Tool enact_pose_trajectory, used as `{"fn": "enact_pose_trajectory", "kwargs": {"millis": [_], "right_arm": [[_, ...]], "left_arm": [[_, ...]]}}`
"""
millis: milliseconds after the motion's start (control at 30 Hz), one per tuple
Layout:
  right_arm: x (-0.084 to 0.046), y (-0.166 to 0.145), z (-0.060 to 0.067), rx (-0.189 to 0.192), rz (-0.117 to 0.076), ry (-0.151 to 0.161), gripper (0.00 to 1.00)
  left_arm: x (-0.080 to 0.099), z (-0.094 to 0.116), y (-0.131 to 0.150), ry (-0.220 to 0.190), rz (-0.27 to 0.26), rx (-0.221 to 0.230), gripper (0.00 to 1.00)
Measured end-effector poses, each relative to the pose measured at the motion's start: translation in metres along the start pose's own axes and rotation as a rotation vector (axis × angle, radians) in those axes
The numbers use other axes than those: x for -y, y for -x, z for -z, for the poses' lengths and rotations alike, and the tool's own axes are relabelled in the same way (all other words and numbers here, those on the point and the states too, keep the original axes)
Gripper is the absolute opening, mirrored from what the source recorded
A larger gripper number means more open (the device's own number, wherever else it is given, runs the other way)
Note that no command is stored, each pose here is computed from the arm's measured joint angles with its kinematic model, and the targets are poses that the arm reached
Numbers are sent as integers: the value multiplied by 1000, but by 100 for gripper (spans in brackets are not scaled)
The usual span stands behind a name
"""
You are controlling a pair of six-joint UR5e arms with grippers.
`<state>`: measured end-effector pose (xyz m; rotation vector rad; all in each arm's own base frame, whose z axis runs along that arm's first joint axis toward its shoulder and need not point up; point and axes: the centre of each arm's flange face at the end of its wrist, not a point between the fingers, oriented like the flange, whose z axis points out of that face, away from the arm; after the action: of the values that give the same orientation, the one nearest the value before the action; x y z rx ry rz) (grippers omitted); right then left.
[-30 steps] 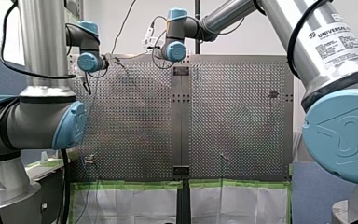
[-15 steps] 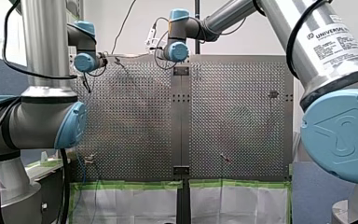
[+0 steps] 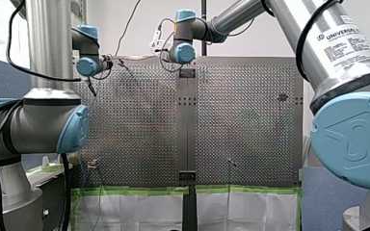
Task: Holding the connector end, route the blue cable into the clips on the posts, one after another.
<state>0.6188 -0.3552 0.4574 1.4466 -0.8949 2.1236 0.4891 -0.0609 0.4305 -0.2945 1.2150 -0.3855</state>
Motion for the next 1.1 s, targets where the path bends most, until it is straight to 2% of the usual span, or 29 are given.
{"fn": "enact_pose_trajectory", "kwargs": {"millis": [567, 833, 1100], "right_arm": [[-19, 4, -6, 3, 7, 22, 0], [-20, 5, -7, 5, 5, 14, 0], [-24, 4, -9, 3, 8, 17, 0]], "left_arm": [[-4, -6, -14, -24, 5, -18, 0], [-2, -14, -11, -47, 12, -4, 0], [-4, -19, -8, -49, 20, 2, 0]]}}
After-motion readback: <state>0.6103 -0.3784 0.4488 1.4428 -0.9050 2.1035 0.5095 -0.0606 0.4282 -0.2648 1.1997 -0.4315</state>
